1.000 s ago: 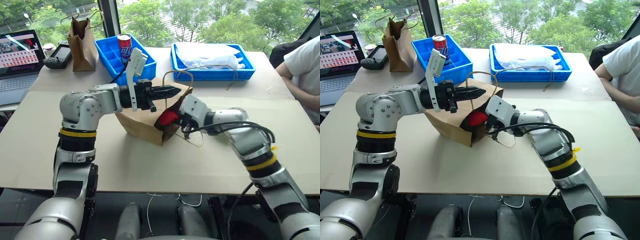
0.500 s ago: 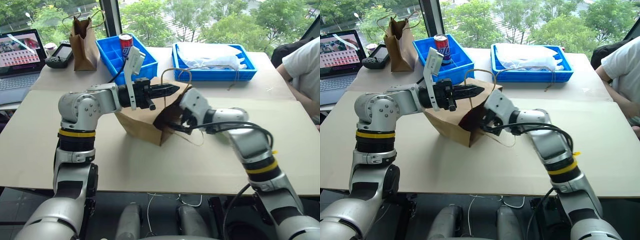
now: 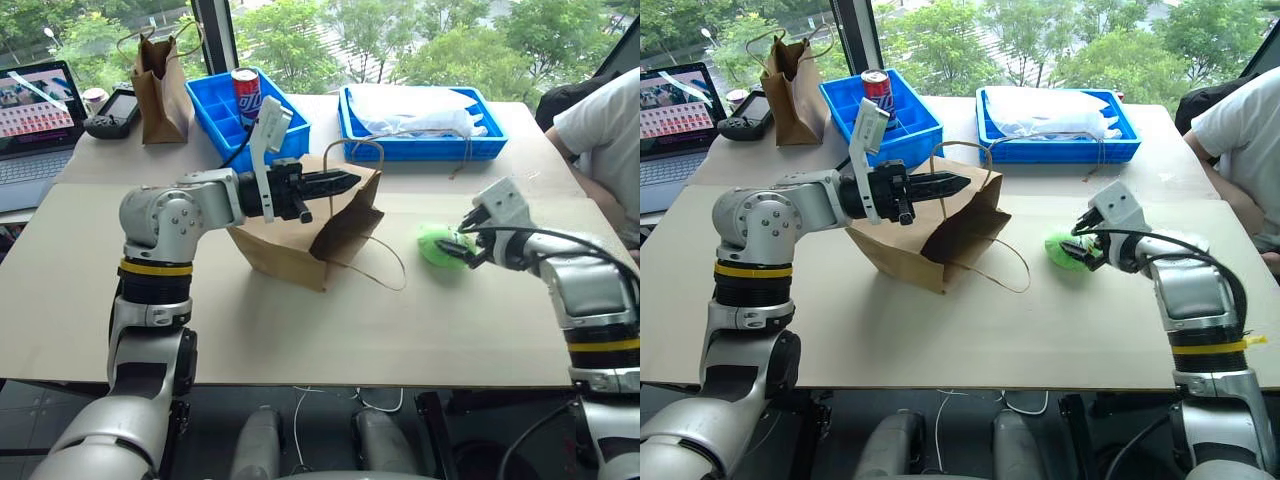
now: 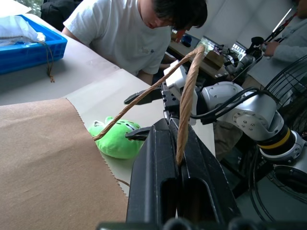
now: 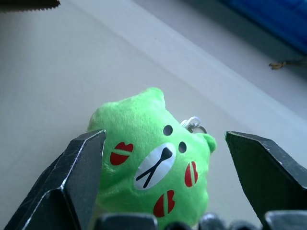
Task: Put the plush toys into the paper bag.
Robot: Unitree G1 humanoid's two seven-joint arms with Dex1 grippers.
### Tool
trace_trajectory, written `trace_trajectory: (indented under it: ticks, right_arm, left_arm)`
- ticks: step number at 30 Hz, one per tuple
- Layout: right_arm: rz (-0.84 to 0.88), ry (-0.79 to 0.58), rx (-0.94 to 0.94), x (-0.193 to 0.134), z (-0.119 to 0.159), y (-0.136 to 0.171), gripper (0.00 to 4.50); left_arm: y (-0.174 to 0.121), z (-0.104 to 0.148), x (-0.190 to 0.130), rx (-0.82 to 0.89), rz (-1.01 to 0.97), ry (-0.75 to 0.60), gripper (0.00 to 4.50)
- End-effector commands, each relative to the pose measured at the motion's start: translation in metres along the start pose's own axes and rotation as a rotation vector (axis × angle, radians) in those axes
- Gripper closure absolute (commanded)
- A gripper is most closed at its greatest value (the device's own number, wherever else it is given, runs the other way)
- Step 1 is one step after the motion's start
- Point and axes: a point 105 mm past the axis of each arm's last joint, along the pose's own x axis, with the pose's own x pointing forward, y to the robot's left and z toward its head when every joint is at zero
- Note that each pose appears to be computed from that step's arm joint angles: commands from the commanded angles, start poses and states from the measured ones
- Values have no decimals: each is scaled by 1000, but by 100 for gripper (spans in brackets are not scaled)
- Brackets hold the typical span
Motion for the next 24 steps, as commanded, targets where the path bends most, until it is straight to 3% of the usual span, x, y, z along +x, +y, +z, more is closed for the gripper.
trace_trajectory:
  ticks: [1,4,9,14,18,24]
  right_arm:
    - [-38,7,-15,3,-11,-4,175]
    - [-47,-71,-33,-5,5,-7,275]
    - [2,-223,-189,-41,58,-4,435]
    - [138,-301,-338,-66,106,33,447]
    - [287,-251,-375,-62,105,72,447]
    - [349,-346,-371,-30,121,110,447]
  left_arm:
    - [-8,11,-1,51,-23,-26,450]
    - [-7,11,-1,53,-20,-25,450]
    - [-8,11,0,52,-25,-24,450]
    - [-10,13,5,55,-34,-16,450]
    - [-12,17,8,58,-47,-19,450]
    - [-12,20,7,65,-57,1,450]
